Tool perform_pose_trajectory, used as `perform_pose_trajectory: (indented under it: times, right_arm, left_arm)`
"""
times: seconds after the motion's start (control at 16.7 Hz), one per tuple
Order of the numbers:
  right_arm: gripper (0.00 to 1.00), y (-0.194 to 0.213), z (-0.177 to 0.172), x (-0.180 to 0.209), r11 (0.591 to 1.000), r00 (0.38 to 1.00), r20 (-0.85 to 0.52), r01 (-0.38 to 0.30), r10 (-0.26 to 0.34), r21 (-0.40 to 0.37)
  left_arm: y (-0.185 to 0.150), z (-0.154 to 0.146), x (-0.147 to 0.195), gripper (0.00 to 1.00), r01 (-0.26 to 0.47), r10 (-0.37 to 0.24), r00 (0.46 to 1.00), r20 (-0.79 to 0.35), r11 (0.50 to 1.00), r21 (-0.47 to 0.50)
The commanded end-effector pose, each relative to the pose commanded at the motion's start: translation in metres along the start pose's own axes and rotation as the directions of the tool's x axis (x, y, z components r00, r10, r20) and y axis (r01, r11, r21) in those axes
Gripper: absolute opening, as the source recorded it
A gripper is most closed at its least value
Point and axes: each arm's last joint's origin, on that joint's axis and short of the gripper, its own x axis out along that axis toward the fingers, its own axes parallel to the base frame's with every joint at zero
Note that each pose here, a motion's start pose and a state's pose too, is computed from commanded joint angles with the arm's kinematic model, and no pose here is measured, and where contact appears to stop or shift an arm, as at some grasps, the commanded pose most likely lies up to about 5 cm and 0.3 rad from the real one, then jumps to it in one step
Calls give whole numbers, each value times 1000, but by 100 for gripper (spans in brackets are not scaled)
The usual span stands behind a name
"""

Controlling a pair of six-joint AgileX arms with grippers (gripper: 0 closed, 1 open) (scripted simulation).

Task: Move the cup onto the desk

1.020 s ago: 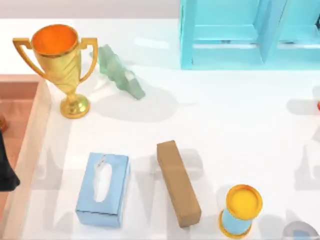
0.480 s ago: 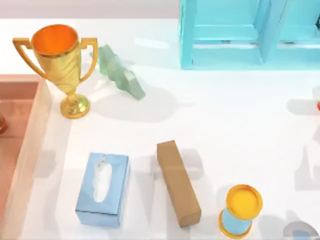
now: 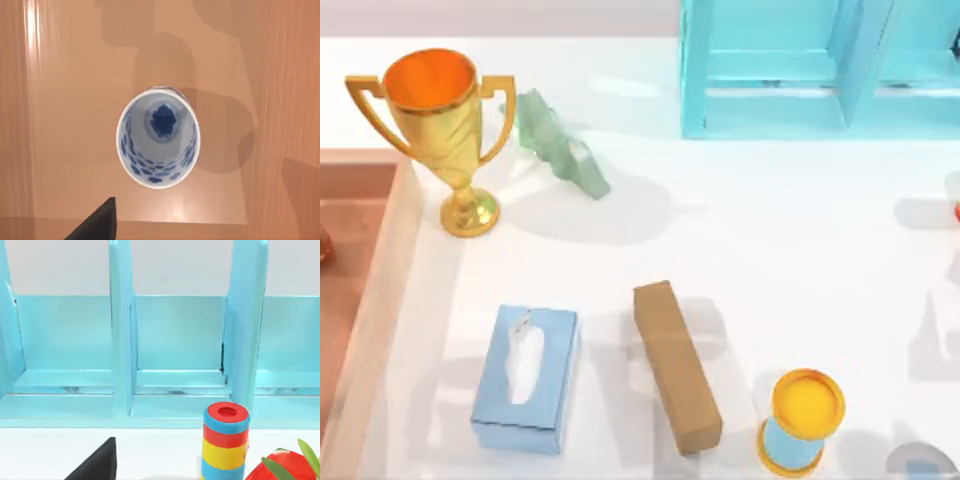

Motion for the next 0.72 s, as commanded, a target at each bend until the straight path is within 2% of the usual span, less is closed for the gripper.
perform_pose_trajectory:
  times: [0.18,0.3,0.72]
  right_arm:
    - [100,0,0,0,1000,1000,0,0,0,0]
    - [100,0,0,0,1000,1000,0,0,0,0]
    - [100,0,0,0,1000,1000,0,0,0,0]
  left_arm:
    - [15,25,7,100,34,-34,988,-152,999,0]
    - [22,35,11,100,50,-49,976,-210,999,-2]
    - [24,40,13,100,57,-56,971,-232,998,0]
